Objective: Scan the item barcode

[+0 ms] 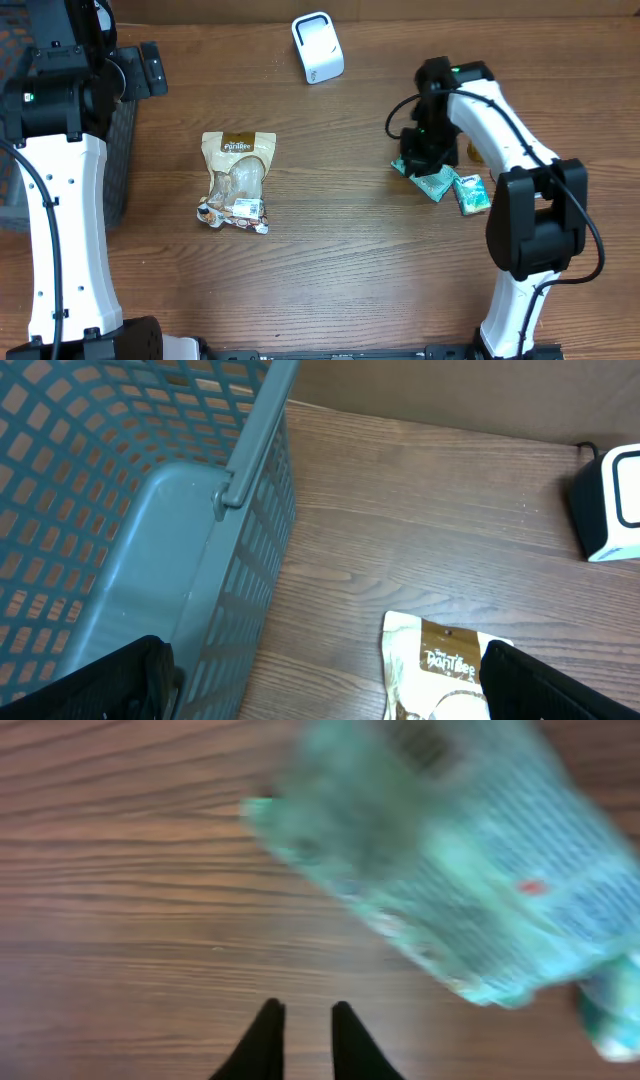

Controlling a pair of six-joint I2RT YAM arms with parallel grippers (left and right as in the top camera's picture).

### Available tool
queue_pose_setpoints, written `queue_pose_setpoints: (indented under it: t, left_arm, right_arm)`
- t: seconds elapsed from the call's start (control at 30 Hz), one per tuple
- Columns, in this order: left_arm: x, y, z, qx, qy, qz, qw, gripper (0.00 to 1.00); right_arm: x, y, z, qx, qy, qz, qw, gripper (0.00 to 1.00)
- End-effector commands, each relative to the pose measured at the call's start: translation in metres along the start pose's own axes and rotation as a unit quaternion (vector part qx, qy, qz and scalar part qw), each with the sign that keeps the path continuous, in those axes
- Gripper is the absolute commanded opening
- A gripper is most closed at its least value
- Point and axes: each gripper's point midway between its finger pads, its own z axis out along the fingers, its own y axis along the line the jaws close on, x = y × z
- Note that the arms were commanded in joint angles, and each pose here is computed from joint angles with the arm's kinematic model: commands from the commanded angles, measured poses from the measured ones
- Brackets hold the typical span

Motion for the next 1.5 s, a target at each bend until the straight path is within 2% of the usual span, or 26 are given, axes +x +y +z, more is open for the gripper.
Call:
queue_pose_setpoints:
  t: [0.0,0.1,0.4,0.73,1.13,1.47]
  left_arm:
    - [0.000,-0.006,0.001,0.005,-0.001,0.012,1.000,1.00]
    - [0.000,-0.006,0.001,0.005,-0.001,0.012,1.000,0.99]
    - [0.000,-0.006,0.001,0.005,-0.001,0.012,1.000,0.99]
    - [0.000,-0.006,0.001,0.005,-0.001,0.012,1.000,1.00]
    - [0.000,-0.006,0.001,0.005,-0.001,0.012,1.000,1.00]
    - [0.000,-0.006,0.001,0.005,-0.001,0.012,1.000,1.00]
  right_arm:
    - [-0.001,0.026,0.001,-0.022,-0.009,-0.039,0.999,0.09]
    - [-0.006,0.039,0.003,-0.026,-0.027,-0.058,0.998,0.04]
    - [-0.008,0.050,0.010,-0.028,-0.038,-0.075,0.996,0.04]
    - [-0.030,0.009,0.027,0.071,-0.089,-0.064,0.991,0.04]
    - [-0.043,-0.022,0.020,0.070,-0.098,-0.023,0.992,0.04]
    - [-0.051,-0.040,0.013,0.089,-0.110,-0.005,0.990,0.08]
